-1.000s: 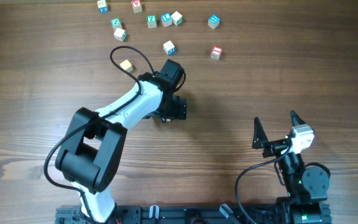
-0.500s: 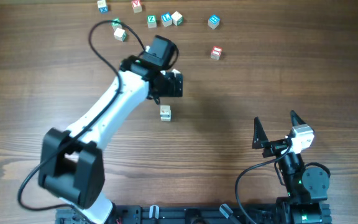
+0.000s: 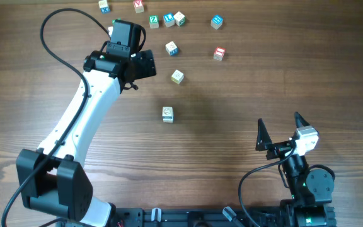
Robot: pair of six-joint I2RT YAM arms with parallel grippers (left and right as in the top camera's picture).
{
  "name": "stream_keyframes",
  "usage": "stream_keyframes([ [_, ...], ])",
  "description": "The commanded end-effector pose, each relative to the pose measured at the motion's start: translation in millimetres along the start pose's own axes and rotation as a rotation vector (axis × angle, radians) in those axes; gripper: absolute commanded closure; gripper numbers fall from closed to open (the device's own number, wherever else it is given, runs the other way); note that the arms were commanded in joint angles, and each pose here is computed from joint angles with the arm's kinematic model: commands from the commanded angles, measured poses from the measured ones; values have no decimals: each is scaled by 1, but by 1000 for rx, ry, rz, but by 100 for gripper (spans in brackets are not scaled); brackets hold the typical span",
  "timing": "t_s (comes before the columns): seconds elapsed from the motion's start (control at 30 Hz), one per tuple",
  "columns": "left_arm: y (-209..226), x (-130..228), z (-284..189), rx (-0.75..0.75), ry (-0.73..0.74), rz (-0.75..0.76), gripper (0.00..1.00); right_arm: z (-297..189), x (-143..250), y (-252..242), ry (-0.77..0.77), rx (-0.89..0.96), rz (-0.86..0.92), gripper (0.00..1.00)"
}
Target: Form a tower
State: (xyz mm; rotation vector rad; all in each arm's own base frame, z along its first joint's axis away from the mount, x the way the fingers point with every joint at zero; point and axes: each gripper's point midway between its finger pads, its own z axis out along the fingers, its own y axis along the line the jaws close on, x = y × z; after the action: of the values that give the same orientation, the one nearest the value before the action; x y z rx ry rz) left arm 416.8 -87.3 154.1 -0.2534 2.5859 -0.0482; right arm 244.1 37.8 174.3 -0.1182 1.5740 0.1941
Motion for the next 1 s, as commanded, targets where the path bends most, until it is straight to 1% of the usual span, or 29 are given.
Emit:
stream_keyframes([
  [0.0,-2,-16,-10,12,-63,-3,90,0,-2,-1,-10,9,5,0],
  [0.03,-3,-18,-10,15,-69,-7,96,0,-2,-1,-10,9,5,0],
  [0.3,-6,-27,-11,31,-105,-13,96,0,-2,-1,-10,9,5,0],
  [0.37,-7,-29,-11,34,-112,-14,94,0,-2,-1,-10,8,5,0],
  [0.67,-15,-46,-10,65,-182,-27,96,0,-2,-1,-10,9,5,0],
  [0.8,-22,-56,1,80,-215,-32,96,0,-2,-1,-10,8,5,0],
  [0.9,-25,-57,16,81,-215,-32,96,0,-2,-1,-10,9,5,0],
  [0.97,-26,-56,27,77,-206,-31,94,0,-2,-1,-10,8,5,0],
])
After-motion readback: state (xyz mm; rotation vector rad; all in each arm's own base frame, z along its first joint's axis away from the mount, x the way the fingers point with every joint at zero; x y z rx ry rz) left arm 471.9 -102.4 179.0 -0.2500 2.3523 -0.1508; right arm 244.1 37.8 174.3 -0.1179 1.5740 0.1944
